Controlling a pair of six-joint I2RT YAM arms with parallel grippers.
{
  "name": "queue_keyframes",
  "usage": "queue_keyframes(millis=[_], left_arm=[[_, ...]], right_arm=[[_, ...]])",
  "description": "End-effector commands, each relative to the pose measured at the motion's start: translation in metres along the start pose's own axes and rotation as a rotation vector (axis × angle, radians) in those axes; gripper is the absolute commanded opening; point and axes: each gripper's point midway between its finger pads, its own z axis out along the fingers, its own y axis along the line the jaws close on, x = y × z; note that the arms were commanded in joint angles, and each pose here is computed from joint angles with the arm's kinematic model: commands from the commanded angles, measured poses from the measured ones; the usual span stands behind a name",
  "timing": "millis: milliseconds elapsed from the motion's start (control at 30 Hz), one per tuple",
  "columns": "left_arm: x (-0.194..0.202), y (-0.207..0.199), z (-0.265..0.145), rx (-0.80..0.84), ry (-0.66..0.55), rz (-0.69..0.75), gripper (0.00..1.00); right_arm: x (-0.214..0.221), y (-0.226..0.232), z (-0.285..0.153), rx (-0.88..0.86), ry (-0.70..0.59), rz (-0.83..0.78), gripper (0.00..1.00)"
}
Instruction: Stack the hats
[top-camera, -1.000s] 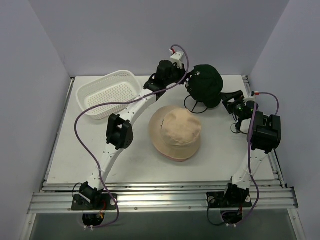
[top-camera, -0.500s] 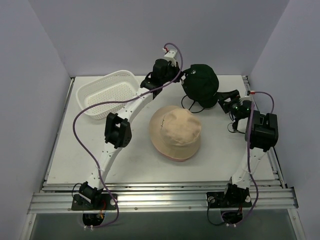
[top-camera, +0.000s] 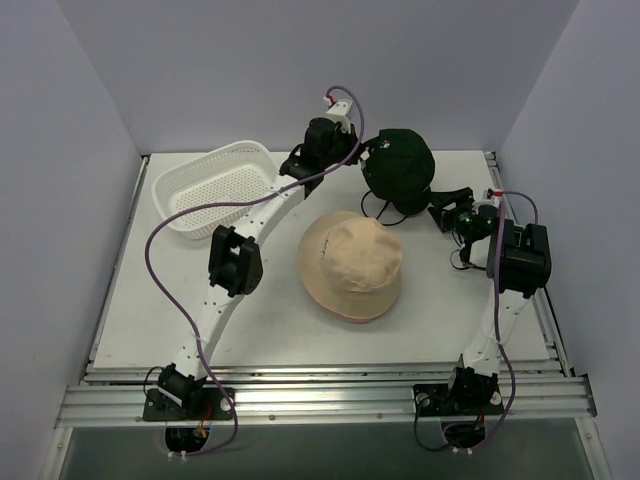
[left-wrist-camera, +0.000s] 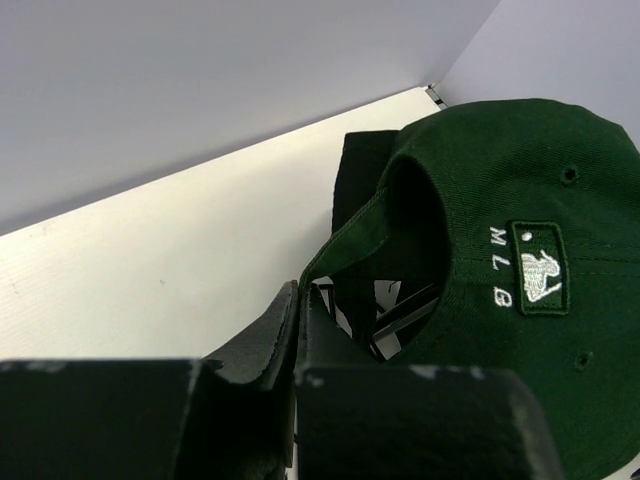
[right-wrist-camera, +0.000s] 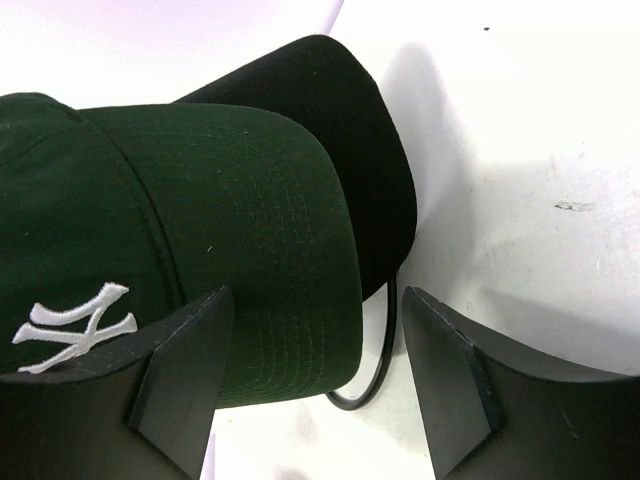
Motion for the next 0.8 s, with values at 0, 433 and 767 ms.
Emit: queue_keyframes(millis=[0, 433, 767], left_arm=[[-0.028, 0.002, -0.008, -0.012, -0.045, 0.017, 0.02], [-0.008, 0.035, -0.005, -0.092, 0.003, -0.020, 0.02], [0.001, 0.043, -0.005, -0.108, 0.026, -0.029, 0.02]], right_arm=[[-0.028, 0.081, -0.001, -0.326, -0.117, -0.200, 0.63], [-0.032, 0.099, -0.012, -0.467, -0.149, -0.205, 0.64], [-0.037, 0.122, -0.024, -0.551, -0.154, -0.219, 0.58]])
